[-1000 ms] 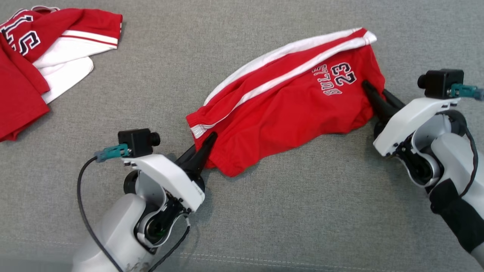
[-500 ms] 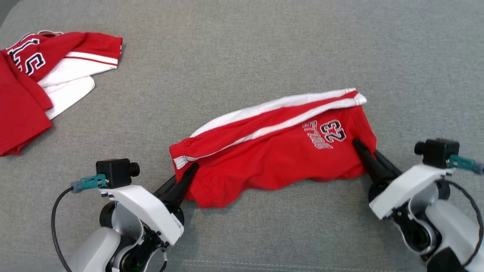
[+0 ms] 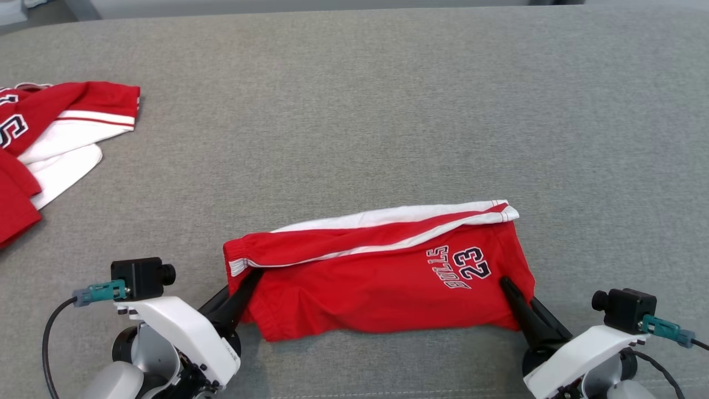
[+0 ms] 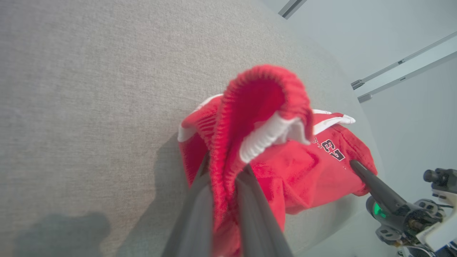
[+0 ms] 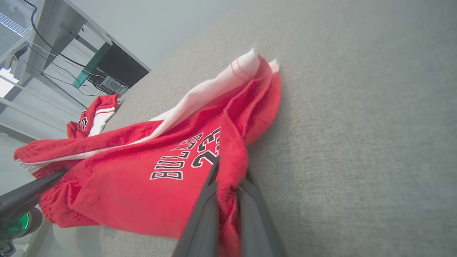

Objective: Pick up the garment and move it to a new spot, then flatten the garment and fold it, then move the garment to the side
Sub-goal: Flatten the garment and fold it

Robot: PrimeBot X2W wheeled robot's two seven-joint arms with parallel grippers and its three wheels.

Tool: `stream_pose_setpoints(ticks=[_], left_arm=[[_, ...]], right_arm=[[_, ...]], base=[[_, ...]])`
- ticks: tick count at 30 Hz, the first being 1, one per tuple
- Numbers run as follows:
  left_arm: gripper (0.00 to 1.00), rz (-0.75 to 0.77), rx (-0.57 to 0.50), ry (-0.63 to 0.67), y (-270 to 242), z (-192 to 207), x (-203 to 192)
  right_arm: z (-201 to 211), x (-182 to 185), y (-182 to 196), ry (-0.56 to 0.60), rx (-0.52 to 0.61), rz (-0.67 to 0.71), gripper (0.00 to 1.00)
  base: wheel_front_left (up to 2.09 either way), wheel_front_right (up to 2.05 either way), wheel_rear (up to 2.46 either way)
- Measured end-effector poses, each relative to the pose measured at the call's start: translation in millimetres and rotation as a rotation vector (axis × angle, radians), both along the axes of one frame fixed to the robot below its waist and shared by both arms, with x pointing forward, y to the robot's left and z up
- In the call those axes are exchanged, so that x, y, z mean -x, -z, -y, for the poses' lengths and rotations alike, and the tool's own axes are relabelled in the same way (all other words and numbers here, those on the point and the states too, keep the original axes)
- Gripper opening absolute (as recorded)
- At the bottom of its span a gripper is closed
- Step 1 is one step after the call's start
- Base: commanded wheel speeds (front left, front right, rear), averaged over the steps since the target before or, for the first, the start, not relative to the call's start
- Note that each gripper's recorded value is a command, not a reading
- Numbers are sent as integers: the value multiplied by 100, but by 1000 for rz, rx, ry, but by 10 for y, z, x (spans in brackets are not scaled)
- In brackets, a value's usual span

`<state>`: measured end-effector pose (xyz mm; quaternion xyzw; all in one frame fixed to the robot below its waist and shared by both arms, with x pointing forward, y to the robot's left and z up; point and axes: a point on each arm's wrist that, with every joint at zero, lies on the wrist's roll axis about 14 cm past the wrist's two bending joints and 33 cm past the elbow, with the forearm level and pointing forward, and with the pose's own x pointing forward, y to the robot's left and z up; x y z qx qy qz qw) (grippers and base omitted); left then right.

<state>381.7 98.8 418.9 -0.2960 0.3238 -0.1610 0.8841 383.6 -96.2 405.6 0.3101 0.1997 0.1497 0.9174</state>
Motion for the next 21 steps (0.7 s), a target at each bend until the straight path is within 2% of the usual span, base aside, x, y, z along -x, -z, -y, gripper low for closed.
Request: stream_pose_setpoints(ticks=[7,11,12,14,15,16,21], left_arm=[[0,-28,-32,20,105,60,0],[0,-76,-45,11,268,74,11],[2,-83,-48,6,298,70,7],[88,-88,-48,-7,338,72,-11],[100,-76,-50,-16,331,66,-40],[100,-59,-50,-30,310,51,-76],[100,44,-82,-125,192,-101,-216]], right_arm=[[162,108,56,8,114,-10,0],[151,130,100,16,128,-22,0],[140,133,117,19,124,-28,6],[132,153,166,23,122,-46,50],[133,155,176,23,125,-48,97],[138,154,186,24,128,-50,100],[229,95,162,60,153,-10,100]], base=[[0,0,0],[0,0,0],[0,0,0],[0,0,0],[0,0,0],[0,0,0],[0,0,0]])
